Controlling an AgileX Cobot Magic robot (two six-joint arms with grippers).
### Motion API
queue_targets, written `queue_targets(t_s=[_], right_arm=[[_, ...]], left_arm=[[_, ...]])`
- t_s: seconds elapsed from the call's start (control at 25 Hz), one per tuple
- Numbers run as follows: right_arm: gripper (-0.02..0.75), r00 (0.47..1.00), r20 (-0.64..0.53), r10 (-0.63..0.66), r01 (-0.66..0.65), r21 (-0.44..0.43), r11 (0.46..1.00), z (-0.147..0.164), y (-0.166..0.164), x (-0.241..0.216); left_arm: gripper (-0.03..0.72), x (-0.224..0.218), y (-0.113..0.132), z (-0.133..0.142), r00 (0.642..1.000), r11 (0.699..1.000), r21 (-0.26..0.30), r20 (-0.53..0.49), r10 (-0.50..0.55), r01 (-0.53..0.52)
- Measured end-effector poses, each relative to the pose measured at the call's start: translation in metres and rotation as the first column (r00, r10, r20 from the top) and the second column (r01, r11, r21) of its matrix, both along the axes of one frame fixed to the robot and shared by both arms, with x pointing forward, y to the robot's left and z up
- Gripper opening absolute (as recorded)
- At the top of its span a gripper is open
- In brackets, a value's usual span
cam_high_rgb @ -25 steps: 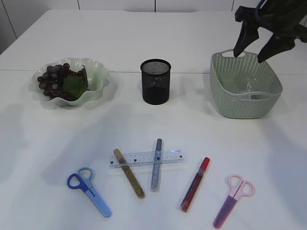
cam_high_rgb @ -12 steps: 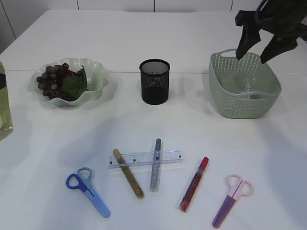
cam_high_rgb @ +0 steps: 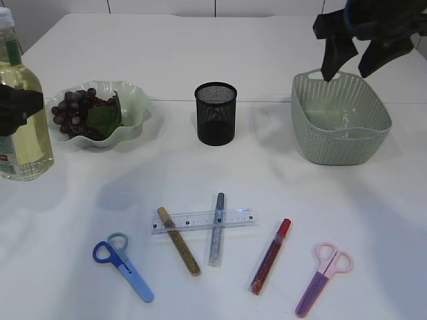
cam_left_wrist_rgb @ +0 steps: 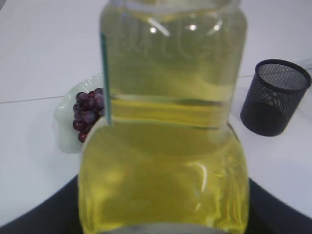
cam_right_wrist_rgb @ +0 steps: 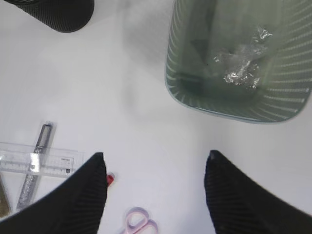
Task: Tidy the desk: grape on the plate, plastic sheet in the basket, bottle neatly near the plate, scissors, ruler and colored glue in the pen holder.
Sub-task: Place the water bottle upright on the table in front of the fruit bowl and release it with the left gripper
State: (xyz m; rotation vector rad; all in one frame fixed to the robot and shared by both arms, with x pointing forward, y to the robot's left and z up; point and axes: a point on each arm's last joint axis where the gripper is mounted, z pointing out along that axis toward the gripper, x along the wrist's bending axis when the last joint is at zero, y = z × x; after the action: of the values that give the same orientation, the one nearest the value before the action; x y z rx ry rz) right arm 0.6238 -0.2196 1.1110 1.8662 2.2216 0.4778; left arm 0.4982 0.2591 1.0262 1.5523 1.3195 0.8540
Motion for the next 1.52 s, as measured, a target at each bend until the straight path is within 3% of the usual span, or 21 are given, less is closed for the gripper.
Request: queue_targets(t_s=[0.28,0.76,0.92,1.16,1.52], right_arm=[[0.49,0.978,0.185,0.094,-0.088,-0.038,0.995,0.013,-0.01,-0.041],[0.49,0.901,0.397,0.174,-0.142,-0.109,0.984,-0.036,-0.023,-0.101],[0.49,0.884,0.433,0.177,-0.141,-0.113,0.983,-0.04,-0.024,-0.103],[0.49,0.869,0.458,0.187,-0.144,-0.127,0.981,-0.039,-0.024,-0.101],[0.49,0.854,0.487,0.186,-0.141,-0.129,0.982,-0.037,-0.024,-0.099]], left_arm=[[0.447,0.017,0.019,-0.011,0.993,0.992,-0.092,0.077,0.094,-0.087],[0.447,0.017,0.023,-0.066,0.967,0.973,-0.203,0.203,0.155,-0.114],[0.447,0.024,0.022,-0.091,0.971,0.972,-0.207,0.183,0.153,-0.114],[0.447,0.027,0.022,-0.128,0.987,0.975,-0.175,0.063,0.149,-0.136],[0.447,0.042,0.019,-0.137,0.989,0.979,-0.172,0.087,0.123,-0.106]])
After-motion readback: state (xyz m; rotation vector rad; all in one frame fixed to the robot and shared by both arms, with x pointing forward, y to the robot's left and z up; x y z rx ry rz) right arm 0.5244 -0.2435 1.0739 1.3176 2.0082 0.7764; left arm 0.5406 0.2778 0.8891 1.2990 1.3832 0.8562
